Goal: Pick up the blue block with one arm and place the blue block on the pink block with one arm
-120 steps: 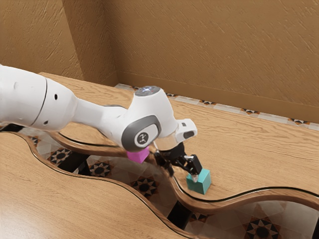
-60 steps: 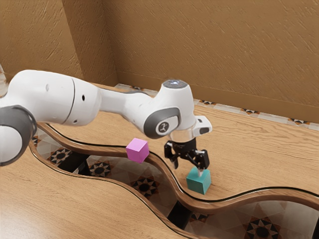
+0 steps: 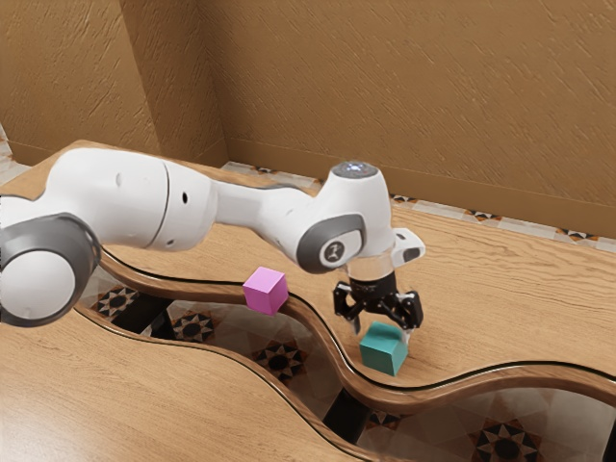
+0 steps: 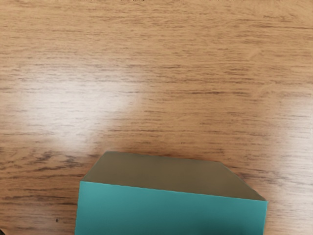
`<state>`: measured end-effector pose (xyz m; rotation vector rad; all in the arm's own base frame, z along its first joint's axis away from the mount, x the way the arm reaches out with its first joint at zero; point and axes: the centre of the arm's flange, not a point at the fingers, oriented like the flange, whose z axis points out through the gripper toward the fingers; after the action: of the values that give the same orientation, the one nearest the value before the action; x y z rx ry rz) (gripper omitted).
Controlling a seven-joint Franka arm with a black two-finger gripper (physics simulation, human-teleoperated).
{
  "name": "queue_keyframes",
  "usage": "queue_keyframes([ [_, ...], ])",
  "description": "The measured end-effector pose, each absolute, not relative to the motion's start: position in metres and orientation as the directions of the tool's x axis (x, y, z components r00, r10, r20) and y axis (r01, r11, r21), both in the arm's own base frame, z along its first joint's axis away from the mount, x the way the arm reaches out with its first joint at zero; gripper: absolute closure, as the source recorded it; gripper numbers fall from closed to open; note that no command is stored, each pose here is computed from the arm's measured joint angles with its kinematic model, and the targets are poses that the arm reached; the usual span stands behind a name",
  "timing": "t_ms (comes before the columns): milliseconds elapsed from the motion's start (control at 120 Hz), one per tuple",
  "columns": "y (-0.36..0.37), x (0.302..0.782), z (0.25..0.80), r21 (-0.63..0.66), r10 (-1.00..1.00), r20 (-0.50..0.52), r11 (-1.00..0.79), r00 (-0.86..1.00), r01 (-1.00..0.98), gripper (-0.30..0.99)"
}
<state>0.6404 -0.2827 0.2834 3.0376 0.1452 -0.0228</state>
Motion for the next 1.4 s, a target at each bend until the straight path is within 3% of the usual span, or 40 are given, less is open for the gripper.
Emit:
queue_keyframes([
  [358,-0.291,0.64,0.253,0.108,0.069,-0.018,-0.992,0.997,0.071,0.02],
  [667,-0.29,0.642,0.253,0.108,0.054,0.001,-0.993,0.999,0.053,0.24],
  [892,-0.287,0.638,0.318,0.089,0.041,0.055,-0.995,0.998,0.036,0.29],
  [1000,-0.245,0.633,0.343,0.025,0.074,0.056,-0.997,0.996,0.073,0.3],
  [1200,-0.084,0.623,0.391,-0.069,0.241,0.015,-0.968,0.97,0.242,0.28],
  [1400,-0.043,0.619,0.386,-0.077,0.178,-0.051,-0.982,0.983,0.174,0.29],
])
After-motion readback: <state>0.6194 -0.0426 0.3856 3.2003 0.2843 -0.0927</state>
